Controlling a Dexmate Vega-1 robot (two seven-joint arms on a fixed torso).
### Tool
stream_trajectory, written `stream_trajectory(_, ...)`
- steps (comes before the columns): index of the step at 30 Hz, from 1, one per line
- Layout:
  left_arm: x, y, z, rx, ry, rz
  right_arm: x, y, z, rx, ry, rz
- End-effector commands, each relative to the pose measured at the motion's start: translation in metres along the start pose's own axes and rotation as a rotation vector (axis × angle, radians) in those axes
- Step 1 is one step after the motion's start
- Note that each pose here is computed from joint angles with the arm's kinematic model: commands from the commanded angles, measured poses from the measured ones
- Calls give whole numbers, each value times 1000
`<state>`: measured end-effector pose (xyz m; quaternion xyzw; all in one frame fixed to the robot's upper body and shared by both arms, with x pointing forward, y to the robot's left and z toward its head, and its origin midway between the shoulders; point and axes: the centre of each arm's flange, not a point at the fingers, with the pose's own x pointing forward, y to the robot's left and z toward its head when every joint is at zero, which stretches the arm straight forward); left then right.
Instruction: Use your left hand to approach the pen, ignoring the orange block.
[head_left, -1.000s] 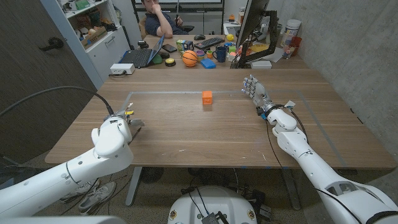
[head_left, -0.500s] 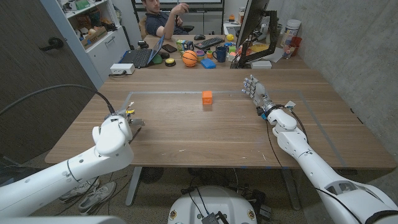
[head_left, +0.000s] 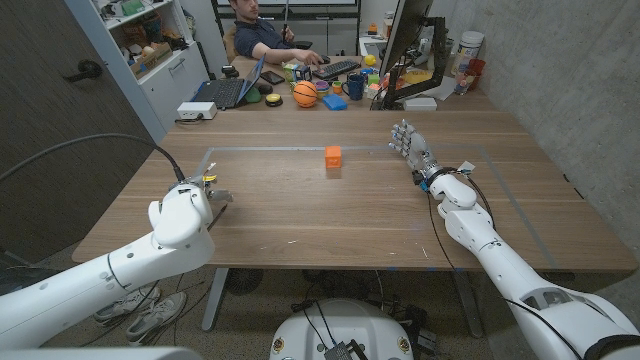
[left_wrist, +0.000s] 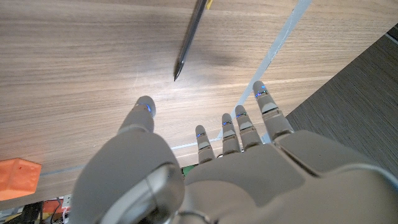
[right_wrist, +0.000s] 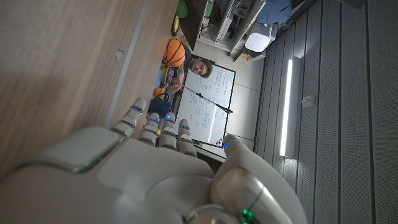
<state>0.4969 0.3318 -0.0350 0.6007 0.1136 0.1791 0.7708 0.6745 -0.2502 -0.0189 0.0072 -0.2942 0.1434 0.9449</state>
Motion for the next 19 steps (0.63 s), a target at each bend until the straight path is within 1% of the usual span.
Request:
stream_trajectory(1,2,-1,-2,-6,4,-6,4,1,1,-3,-1,5)
stream_trajectory(7,2,-1,-2,-5,2,-8,5,2,1,-4,-4,4)
stream_trajectory(19,3,-2,-3,0,-2,-18,2,3,3,-15,-8,6)
